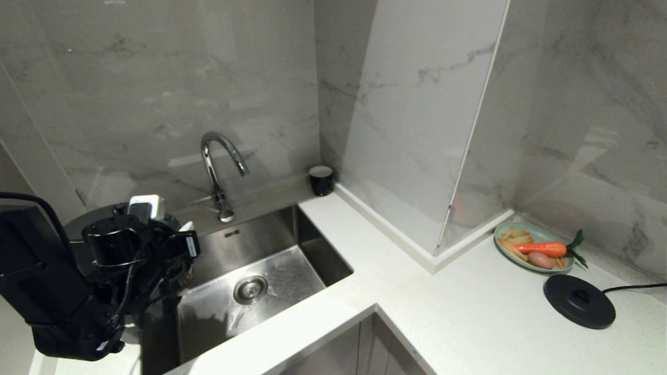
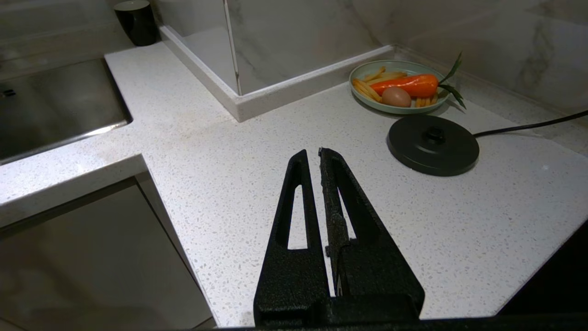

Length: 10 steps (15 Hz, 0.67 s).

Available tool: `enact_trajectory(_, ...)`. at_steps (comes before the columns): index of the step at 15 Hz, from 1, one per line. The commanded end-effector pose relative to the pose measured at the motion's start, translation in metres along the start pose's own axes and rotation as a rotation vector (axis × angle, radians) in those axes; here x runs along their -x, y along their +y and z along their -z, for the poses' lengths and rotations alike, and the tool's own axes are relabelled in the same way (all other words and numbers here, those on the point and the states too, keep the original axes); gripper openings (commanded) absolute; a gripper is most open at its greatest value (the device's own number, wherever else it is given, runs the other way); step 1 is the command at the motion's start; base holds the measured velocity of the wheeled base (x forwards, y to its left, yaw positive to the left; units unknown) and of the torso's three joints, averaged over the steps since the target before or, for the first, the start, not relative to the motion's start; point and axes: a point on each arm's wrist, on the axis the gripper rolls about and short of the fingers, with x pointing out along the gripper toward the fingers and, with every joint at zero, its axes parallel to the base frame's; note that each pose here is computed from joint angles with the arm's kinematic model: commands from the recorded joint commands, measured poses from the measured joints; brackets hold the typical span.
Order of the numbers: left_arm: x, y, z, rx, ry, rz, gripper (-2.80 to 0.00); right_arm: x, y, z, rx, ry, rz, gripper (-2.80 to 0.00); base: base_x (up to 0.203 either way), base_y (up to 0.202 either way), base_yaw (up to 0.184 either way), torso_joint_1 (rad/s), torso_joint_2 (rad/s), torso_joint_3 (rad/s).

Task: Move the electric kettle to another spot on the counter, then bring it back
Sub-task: Place it on the power base

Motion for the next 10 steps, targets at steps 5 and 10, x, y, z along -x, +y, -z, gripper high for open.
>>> enact_trajectory(5, 0.012, -0.016, -0.008, -0.024, -0.016, 0.066, -2.8, 0.0, 0.0, 0.0, 0.001, 0.0, 0.001, -2.8, 0.0, 0.0, 0.0, 0.0, 0.0, 0.0)
enact_trajectory(10, 0.016, -0.028, -0.015, -0.023, -0.042, 0.103, -2.8, 0.0, 0.0, 0.0, 0.0, 0.0, 0.001, -2.8, 0.0, 0.0, 0.0, 0.0, 0.0, 0.0)
